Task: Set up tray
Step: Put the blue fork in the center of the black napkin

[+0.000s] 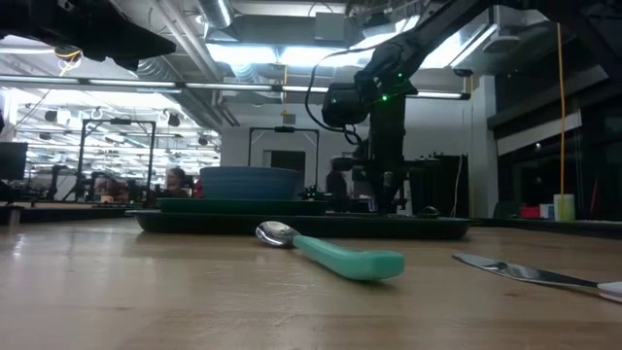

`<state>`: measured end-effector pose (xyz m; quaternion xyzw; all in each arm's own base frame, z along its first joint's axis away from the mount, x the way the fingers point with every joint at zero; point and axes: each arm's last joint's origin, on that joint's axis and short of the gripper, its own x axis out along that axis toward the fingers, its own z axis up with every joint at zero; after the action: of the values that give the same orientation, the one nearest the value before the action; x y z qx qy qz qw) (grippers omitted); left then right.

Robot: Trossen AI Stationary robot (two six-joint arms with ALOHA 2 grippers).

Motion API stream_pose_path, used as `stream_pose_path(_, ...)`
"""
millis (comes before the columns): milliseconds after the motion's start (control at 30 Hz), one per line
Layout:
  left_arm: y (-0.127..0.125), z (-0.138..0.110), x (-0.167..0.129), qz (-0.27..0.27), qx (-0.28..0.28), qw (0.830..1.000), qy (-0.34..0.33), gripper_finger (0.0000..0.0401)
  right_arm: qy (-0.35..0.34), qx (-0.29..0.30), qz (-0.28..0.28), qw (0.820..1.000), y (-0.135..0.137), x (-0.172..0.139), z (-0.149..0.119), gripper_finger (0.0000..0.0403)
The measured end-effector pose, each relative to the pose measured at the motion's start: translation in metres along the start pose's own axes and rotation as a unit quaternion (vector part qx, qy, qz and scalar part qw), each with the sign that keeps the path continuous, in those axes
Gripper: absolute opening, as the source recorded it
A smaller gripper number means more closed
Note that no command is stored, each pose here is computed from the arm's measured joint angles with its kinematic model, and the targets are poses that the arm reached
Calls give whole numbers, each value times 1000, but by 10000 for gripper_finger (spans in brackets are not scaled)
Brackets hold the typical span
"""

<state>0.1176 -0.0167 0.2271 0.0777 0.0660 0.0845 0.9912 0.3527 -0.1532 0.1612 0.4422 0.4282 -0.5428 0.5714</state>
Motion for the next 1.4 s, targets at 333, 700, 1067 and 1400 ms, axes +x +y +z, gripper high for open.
stream_pose_path(333, 0, 0, 0, 0, 0, 1000, 0, 3, 1, 0, -4, 1000, -1, 1, 0, 17)
stream_pose_path(700, 0, 0, 0, 0, 0, 1000, 0, 3, -2, 10, -6, 1000, -1, 0, 0, 26)
stream_pose_path(1067, 0, -1, 0, -1, -9, 1000, 6, 3, -3, 11, -6, 1000, -1, 0, 0, 32)
stream_pose_path(1400, 0, -1, 0, -1, -9, 1000, 6, 3, -4, -17, -6, 1000, -1, 0, 1, 31)
